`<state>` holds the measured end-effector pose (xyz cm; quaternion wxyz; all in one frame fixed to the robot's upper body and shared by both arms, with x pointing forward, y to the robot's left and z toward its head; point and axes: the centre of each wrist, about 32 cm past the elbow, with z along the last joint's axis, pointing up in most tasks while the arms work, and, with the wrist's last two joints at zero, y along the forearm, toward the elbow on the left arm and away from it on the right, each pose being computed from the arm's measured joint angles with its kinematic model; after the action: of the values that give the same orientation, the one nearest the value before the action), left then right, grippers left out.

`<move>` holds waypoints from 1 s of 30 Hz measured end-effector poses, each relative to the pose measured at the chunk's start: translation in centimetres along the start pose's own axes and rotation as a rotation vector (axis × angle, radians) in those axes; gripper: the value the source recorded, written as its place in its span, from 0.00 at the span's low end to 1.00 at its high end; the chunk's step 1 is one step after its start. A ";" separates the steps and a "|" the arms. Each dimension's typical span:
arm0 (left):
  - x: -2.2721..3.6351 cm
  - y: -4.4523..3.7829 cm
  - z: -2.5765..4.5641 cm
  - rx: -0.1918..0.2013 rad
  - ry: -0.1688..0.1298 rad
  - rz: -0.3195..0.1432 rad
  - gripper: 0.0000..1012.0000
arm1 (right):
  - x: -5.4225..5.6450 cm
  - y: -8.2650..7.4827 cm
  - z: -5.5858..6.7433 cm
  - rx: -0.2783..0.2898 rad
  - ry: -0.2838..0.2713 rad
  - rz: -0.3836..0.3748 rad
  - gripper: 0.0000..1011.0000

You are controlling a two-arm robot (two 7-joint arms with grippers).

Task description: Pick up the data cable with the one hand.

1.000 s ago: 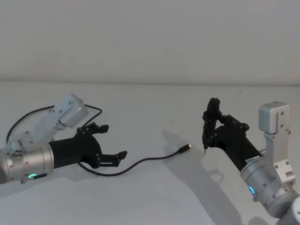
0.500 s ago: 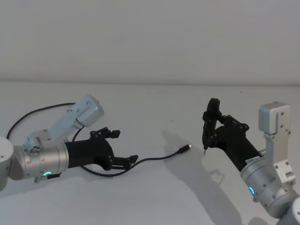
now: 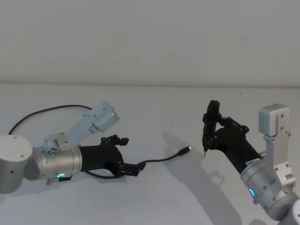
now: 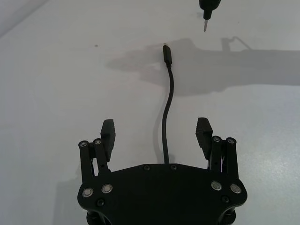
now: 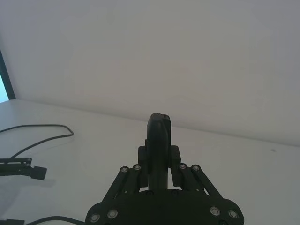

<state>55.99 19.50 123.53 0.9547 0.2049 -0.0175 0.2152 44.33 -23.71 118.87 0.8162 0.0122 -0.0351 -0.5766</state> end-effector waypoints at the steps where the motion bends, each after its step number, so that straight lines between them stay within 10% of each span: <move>1: 0.00 0.00 0.00 0.000 0.000 0.000 0.99 | 0.0 0.0 0.0 0.000 0.000 0.000 0.27; 30: 0.03 -2.42 -0.28 0.063 0.025 -0.007 0.99 | 0.0 0.0 0.0 0.000 0.000 0.000 0.27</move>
<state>57.02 17.63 122.34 0.9486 0.2321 0.0019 0.2150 44.33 -23.71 118.87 0.8162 0.0122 -0.0351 -0.5766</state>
